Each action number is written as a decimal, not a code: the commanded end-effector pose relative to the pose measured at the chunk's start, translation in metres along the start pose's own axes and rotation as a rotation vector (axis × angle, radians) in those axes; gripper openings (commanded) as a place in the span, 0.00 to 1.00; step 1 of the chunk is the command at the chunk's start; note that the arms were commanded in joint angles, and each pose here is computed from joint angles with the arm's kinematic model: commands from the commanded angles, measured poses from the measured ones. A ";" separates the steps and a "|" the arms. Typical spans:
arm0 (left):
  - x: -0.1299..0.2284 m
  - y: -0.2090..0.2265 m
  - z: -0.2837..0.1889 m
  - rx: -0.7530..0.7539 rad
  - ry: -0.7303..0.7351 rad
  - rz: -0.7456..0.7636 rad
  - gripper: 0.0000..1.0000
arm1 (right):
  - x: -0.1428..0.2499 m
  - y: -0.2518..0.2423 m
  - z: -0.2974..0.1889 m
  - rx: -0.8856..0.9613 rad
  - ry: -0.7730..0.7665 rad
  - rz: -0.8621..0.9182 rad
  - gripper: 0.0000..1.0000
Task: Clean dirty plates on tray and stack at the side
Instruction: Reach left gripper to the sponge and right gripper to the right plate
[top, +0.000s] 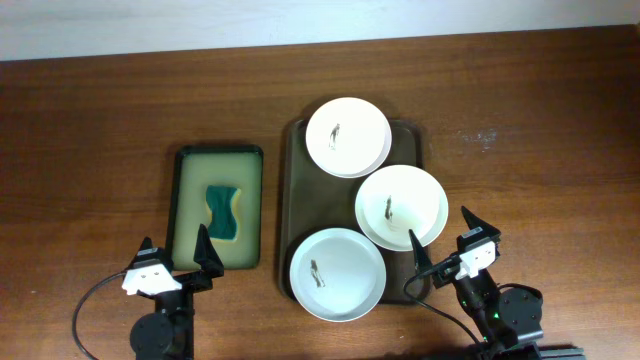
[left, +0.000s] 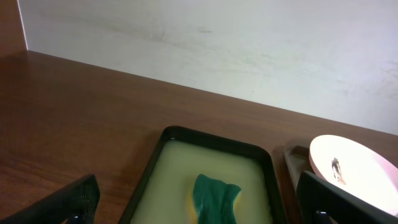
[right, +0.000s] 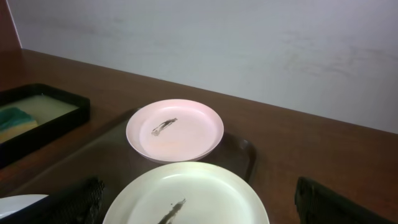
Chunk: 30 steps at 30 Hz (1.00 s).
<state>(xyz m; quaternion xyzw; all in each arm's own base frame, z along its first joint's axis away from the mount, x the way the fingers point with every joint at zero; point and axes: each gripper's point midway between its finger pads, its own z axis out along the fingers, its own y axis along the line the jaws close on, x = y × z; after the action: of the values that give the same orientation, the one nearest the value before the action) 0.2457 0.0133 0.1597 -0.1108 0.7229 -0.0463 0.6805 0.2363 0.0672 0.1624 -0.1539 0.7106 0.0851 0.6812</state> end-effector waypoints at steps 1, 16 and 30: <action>0.000 0.002 0.000 -0.011 -0.003 0.019 0.99 | 0.002 0.000 0.000 0.003 0.004 0.013 0.98; 0.000 0.002 0.000 -0.011 -0.003 0.019 1.00 | 0.002 0.000 0.000 0.003 0.004 0.013 0.98; -0.127 -0.047 -0.021 0.139 -0.159 0.103 0.99 | -0.112 0.015 -0.026 -0.101 -0.229 -0.019 0.98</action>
<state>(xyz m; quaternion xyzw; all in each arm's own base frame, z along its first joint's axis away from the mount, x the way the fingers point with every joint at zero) 0.2400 -0.0030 0.2317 -0.0675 0.6666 -0.0835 0.7377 0.2258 0.0820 0.2120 -0.1805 0.6575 0.1213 0.7214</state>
